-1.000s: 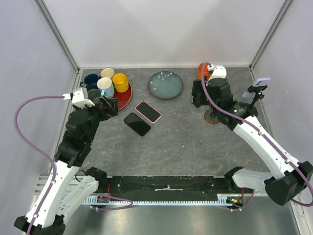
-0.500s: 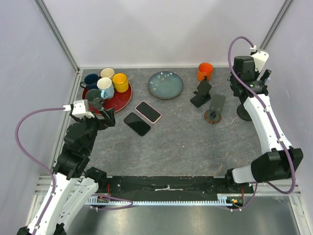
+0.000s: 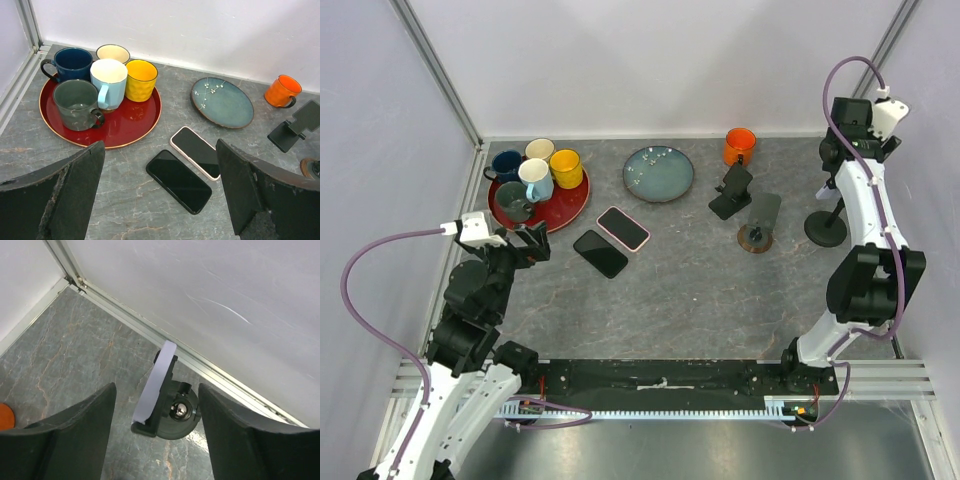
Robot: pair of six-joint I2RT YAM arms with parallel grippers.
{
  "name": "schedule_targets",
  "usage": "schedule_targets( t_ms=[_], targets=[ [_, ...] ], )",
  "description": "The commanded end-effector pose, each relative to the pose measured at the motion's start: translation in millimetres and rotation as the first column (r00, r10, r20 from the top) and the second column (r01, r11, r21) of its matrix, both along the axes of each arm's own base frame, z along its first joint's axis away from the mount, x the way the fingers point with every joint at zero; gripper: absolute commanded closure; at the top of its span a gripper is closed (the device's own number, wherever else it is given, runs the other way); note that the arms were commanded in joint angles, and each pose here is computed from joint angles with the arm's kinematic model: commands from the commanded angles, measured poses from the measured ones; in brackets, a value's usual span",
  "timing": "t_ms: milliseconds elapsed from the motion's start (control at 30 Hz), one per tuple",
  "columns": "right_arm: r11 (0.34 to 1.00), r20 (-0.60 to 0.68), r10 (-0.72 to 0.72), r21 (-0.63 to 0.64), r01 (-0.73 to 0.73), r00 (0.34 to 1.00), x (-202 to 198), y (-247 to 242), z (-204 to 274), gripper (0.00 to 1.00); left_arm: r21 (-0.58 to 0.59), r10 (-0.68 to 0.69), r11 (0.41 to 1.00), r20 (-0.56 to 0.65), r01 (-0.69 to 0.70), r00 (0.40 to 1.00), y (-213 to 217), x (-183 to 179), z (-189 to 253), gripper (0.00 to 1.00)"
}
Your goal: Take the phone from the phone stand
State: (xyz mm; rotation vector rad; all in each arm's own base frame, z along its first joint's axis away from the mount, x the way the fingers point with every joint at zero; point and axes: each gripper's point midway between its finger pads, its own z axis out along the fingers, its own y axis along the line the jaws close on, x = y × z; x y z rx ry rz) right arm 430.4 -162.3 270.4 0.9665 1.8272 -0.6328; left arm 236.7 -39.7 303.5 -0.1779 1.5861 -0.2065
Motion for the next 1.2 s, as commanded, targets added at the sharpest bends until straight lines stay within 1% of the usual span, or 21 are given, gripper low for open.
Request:
schedule_targets(
  t_ms=[0, 67, 167, 433, 733, 833, 867, 933, 967, 1033, 1067, 1133, 1167],
  targets=[
    [0.998, 0.111, -0.006, 0.055, 0.0, 0.994, 22.1, -6.9, 10.5, 0.3, 0.035, 0.02, 0.999, 0.025, -0.021, 0.999, 4.6, 1.2, 4.2, 0.02],
    [0.998, 0.1, -0.008, 0.069, 0.001, 0.995, 26.6, -9.3, 0.6, 0.34, 0.037, 0.017, 0.999, 0.025, -0.018, 1.0, 3.9, 1.5, 4.2, 0.02],
    [0.996, 0.093, -0.007, 0.091, -0.001, 0.996, 29.5, -11.1, -9.0, 0.44, 0.039, 0.017, 0.999, 0.021, -0.018, 1.0, 3.4, 2.5, 2.9, 0.02],
    [0.991, 0.082, 0.003, 0.13, -0.013, 0.997, 29.0, -11.2, -25.6, 0.45, 0.043, 0.014, 0.999, 0.012, -0.014, 1.0, 2.3, 3.9, 0.6, 0.02],
    [0.99, 0.053, 0.013, 0.14, -0.02, 0.999, 19.8, -13.6, -35.2, 0.54, 0.04, 0.014, 0.999, 0.019, -0.015, 1.0, 2.8, 2.8, 1.9, 0.02],
    [0.991, 0.048, 0.017, 0.134, -0.023, 0.999, 16.3, -14.5, -33.9, 0.6, 0.04, 0.012, 0.999, 0.019, -0.013, 1.0, 2.7, 2.4, 1.9, 0.02],
    [0.991, 0.046, 0.017, 0.13, -0.023, 0.999, 14.4, -15.2, -32.6, 0.64, 0.04, 0.011, 0.999, 0.019, -0.012, 1.0, 2.3, 2.7, 1.9, 0.02],
    [0.993, 0.049, 0.025, 0.117, -0.03, 0.999, 10.5, -15.2, -25.5, 0.69, 0.039, 0.009, 0.999, 0.021, -0.01, 1.0, 2.1, 2.5, 2.2, 0.02],
    [0.993, 0.049, 0.025, 0.112, -0.03, 0.998, 7.7, -15.8, -23.2, 0.75, 0.039, 0.008, 0.999, 0.019, -0.009, 1.0, 1.8, 2.6, 1.5, 0.02],
    [0.995, 0.063, 0.027, 0.096, -0.033, 0.998, 2.0, -15.4, -12.3, 0.81, 0.04, 0.003, 0.999, 0.018, -0.004, 1.0, 0.8, 2.7, 1.2, 0.02],
    [0.995, 0.056, 0.03, 0.09, -0.035, 0.998, -1.6, -15.2, -11.9, 0.88, 0.039, 0.002, 0.999, 0.019, -0.002, 1.0, 0.5, 2.8, 1.6, 0.02],
    [0.997, 0.082, 0.024, 0.075, -0.03, 0.996, -10.5, -15.1, 1.5, 0.92, 0.039, 0.002, 0.999, 0.019, -0.002, 1.0, 0.6, 2.5, 1.5, 0.03],
    [0.997, 0.08, 0.023, 0.074, -0.029, 0.997, -15.0, -14.4, 0.0, 0.98, 0.039, 0.002, 0.999, 0.019, -0.002, 1.0, 0.5, 2.8, 1.6, 0.03]
  ],
)
